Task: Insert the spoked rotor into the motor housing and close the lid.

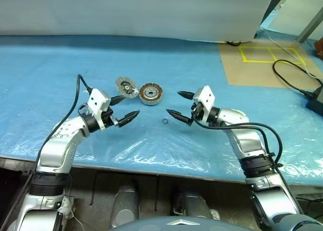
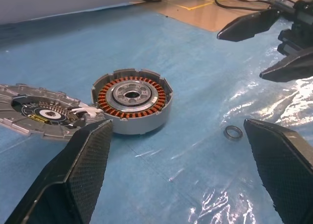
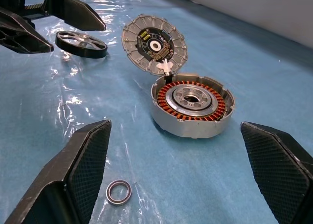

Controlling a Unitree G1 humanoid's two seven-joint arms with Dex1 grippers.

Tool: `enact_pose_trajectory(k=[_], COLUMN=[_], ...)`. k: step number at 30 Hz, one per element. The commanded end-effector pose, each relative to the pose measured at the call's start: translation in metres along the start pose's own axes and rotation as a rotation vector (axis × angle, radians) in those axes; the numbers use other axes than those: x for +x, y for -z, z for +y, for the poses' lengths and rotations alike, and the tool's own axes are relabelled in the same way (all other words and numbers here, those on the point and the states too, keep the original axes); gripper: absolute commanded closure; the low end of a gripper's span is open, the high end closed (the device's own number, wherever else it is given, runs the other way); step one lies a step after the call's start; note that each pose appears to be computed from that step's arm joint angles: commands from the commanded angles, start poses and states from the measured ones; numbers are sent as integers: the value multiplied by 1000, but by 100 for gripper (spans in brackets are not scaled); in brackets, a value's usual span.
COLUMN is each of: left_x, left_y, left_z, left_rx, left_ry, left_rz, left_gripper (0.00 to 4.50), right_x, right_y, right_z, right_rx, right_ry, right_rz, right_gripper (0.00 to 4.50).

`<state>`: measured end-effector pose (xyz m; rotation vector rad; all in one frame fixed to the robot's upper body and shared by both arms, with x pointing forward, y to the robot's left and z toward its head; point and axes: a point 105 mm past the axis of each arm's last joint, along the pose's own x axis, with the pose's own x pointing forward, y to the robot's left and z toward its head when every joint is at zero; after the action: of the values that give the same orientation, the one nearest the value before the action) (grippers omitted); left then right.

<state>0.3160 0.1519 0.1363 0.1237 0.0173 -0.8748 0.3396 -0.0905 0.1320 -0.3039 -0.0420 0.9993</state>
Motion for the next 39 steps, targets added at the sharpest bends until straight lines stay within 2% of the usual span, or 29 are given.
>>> enact_pose_trajectory(k=[1, 31, 39], left_x=[-2, -8, -4], left_y=[-7, -2, -4], left_z=[-1, -7, -7], left_rx=[27, 32, 40], left_ry=[18, 40, 34], left_rz=[-12, 24, 13], left_gripper=[0, 0, 0], right_x=[-1, 1, 17], right_y=[-12, -8, -25], right_z=[5, 2, -6], right_rx=[-26, -80, -252], right_ry=[-24, -52, -198], right_rz=[-39, -6, 32], right_gripper=[2, 2, 2])
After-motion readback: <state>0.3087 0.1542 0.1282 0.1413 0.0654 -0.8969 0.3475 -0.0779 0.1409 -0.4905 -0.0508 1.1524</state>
